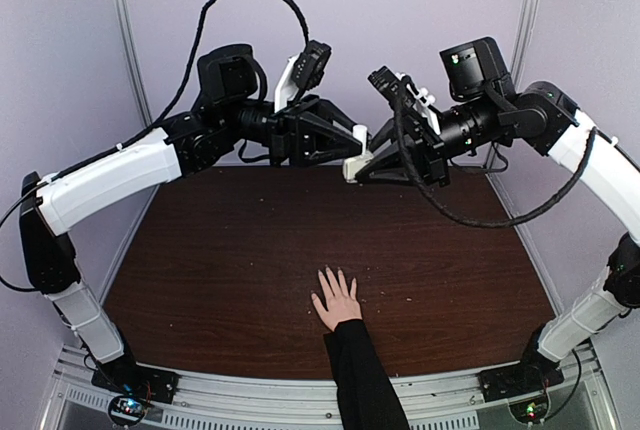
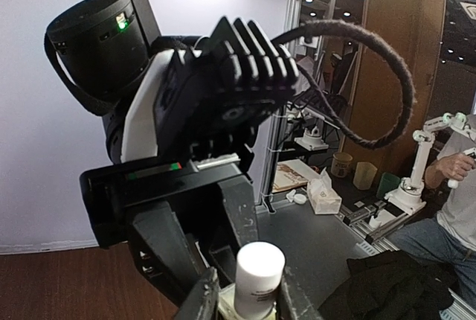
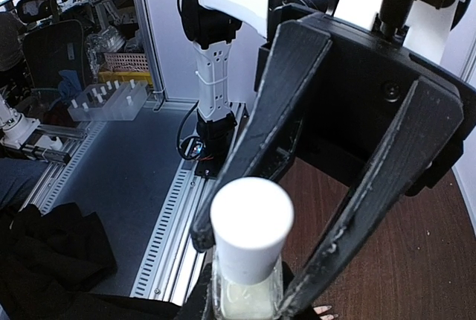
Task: Paint the nails
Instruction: Screw the nail polish bottle cap onto the nail polish bottle.
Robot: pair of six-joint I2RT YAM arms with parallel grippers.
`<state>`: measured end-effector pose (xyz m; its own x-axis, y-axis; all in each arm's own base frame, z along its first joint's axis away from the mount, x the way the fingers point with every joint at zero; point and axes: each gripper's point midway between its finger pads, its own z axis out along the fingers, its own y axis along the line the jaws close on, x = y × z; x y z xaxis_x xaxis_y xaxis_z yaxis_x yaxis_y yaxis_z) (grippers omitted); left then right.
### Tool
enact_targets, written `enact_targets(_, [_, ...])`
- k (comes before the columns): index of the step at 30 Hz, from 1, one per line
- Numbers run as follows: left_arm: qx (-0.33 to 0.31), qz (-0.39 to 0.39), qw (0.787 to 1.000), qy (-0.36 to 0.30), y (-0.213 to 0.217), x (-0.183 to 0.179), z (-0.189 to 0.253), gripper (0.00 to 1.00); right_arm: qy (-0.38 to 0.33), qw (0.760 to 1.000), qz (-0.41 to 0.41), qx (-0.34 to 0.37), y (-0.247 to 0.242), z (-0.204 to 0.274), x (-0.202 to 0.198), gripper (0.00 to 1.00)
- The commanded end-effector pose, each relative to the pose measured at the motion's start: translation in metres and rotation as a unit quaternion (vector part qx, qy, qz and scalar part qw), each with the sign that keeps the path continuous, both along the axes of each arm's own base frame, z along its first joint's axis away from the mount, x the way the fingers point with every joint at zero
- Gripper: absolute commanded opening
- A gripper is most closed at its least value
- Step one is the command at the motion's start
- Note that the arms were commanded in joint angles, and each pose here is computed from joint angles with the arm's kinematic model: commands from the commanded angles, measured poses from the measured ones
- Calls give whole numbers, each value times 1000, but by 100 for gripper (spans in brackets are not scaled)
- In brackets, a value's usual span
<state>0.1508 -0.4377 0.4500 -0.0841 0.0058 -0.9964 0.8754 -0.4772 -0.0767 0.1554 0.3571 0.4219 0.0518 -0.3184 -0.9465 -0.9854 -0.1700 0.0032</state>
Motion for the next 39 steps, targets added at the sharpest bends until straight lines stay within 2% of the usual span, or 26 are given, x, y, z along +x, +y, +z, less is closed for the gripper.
enact_targets(1, [52, 50, 997, 34, -6, 22, -33, 34, -79, 993, 23, 86, -2, 54, -13, 0])
enact_targets(5, [39, 112, 993, 22, 5, 39, -26, 49, -84, 994, -30, 60, -1, 39, 5, 0])
enact_targets(9, [30, 195, 980, 13, 16, 60, -21, 55, -94, 990, -100, 38, -3, 27, 30, 0])
enact_targets(13, [9, 256, 967, -8, 26, 72, -12, 56, -105, 974, -200, 26, -9, 24, 64, 0])
enact_targets(15, [3, 295, 956, -15, 31, 81, -10, 56, -110, 959, -262, 20, -15, 23, 86, 0])
enact_targets(22, [-4, 437, 899, -32, 42, 118, -5, 54, -94, 918, -385, 10, -26, 10, 131, 0])
enact_targets(25, [-6, 452, 891, -32, 39, 124, -2, 54, -84, 910, -407, 6, -25, 4, 140, 0])
enact_targets(39, [-10, 462, 887, -28, 15, 131, -1, 49, -74, 892, -445, -28, -14, -18, 153, 0])
